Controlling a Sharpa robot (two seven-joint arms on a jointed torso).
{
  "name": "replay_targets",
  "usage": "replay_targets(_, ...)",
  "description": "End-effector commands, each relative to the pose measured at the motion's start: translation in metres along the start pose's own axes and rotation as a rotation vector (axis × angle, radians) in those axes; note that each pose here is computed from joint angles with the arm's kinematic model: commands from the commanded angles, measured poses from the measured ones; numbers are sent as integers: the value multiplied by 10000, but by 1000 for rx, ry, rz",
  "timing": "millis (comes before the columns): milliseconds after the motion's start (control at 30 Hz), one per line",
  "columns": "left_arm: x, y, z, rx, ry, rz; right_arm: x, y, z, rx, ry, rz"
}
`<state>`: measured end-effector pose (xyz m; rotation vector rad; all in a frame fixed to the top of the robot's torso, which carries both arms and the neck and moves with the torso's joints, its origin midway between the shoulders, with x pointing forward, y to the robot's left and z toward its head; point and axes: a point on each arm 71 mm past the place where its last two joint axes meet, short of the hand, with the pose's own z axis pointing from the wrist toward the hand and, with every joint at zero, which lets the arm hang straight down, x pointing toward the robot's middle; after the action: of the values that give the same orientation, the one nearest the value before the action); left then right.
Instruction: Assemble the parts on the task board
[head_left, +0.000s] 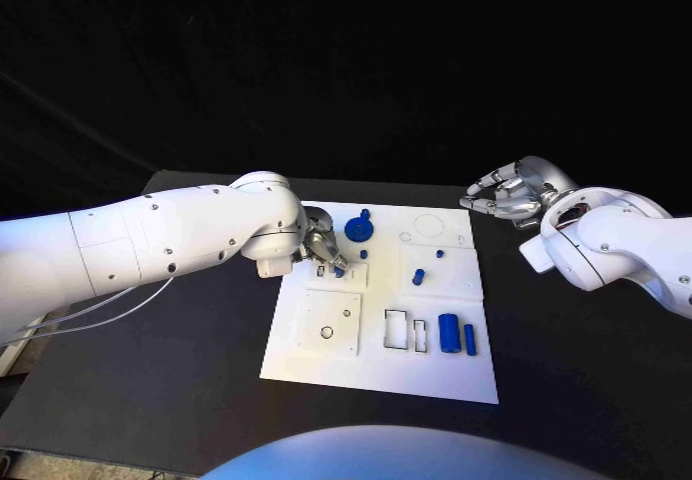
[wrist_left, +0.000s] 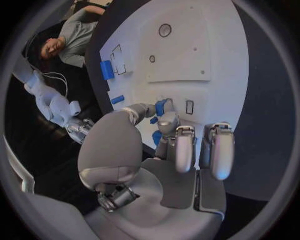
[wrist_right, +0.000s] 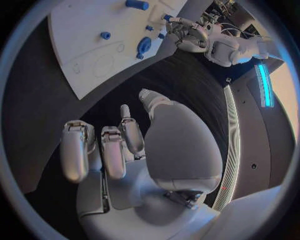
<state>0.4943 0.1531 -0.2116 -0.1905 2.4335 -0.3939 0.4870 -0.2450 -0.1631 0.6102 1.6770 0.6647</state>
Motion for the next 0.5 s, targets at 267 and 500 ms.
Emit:
replay_targets(267, 11, 10, -11, 31, -112, 44, 0, -7, -6, -6, 2, -7)
replay_targets(500, 32, 16, -5, 28, -107, 50, 1, -10, -6, -5, 3, -7)
